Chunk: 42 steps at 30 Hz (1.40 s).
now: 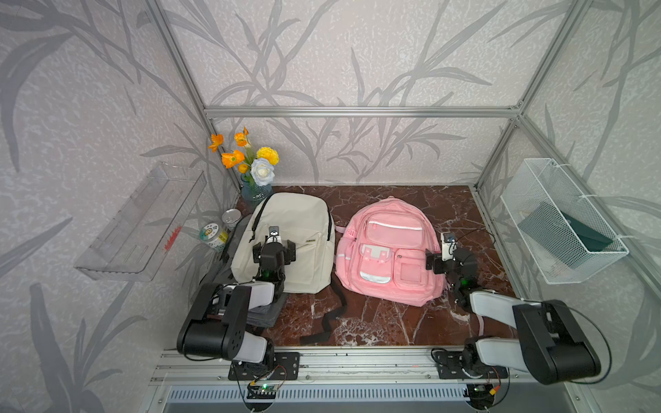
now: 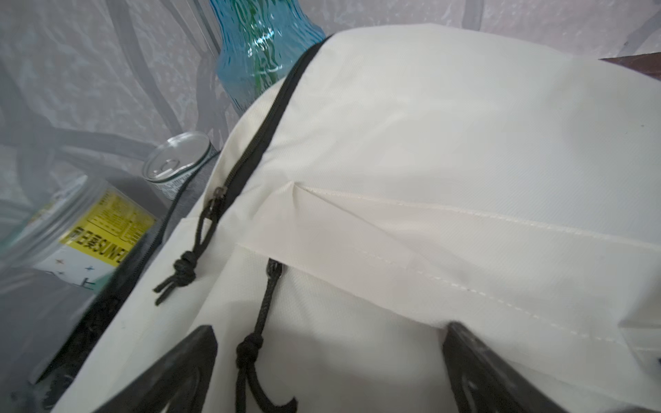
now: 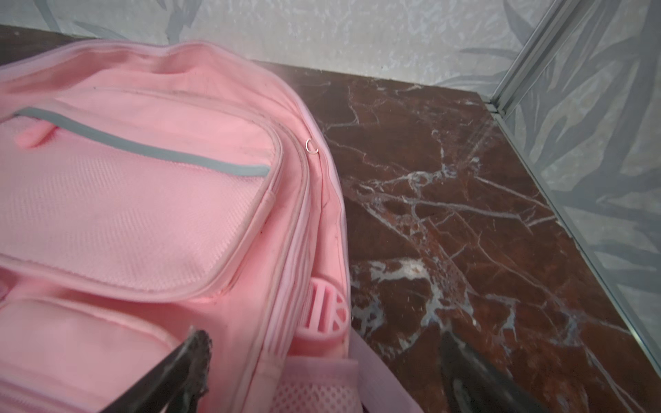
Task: Zip up the backpack
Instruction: Reset both arms
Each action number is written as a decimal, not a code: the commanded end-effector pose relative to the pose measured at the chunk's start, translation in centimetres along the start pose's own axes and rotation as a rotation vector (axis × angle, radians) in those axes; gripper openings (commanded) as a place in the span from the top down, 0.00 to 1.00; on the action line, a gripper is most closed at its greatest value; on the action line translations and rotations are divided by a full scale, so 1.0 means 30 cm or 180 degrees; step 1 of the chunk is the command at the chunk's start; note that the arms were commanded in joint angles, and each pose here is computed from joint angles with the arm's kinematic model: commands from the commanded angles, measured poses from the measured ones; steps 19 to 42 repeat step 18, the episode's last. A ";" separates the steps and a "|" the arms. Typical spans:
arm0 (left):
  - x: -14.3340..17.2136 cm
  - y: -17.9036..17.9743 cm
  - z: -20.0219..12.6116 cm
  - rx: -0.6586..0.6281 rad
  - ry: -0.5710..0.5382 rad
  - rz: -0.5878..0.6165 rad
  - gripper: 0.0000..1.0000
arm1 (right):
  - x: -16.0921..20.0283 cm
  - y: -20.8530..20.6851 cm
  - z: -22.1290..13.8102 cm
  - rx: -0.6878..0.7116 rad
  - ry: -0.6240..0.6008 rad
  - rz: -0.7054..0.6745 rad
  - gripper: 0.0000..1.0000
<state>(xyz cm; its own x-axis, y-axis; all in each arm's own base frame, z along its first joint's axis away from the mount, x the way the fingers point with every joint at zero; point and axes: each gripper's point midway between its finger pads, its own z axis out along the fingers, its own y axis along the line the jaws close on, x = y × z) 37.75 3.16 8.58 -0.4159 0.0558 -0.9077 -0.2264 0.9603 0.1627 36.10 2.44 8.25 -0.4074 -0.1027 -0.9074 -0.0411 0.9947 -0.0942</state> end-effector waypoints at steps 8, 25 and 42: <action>-0.045 0.020 0.038 0.0079 -0.0182 -0.0312 0.00 | -0.079 -0.009 0.090 0.0153 -0.0315 -0.0015 0.01; -0.039 0.029 0.042 0.0059 -0.0095 -0.0344 0.00 | -0.071 -0.001 0.092 0.0118 -0.0141 -0.0042 0.01; -0.039 0.029 0.042 0.0059 -0.0095 -0.0344 0.00 | -0.071 -0.001 0.092 0.0118 -0.0141 -0.0042 0.01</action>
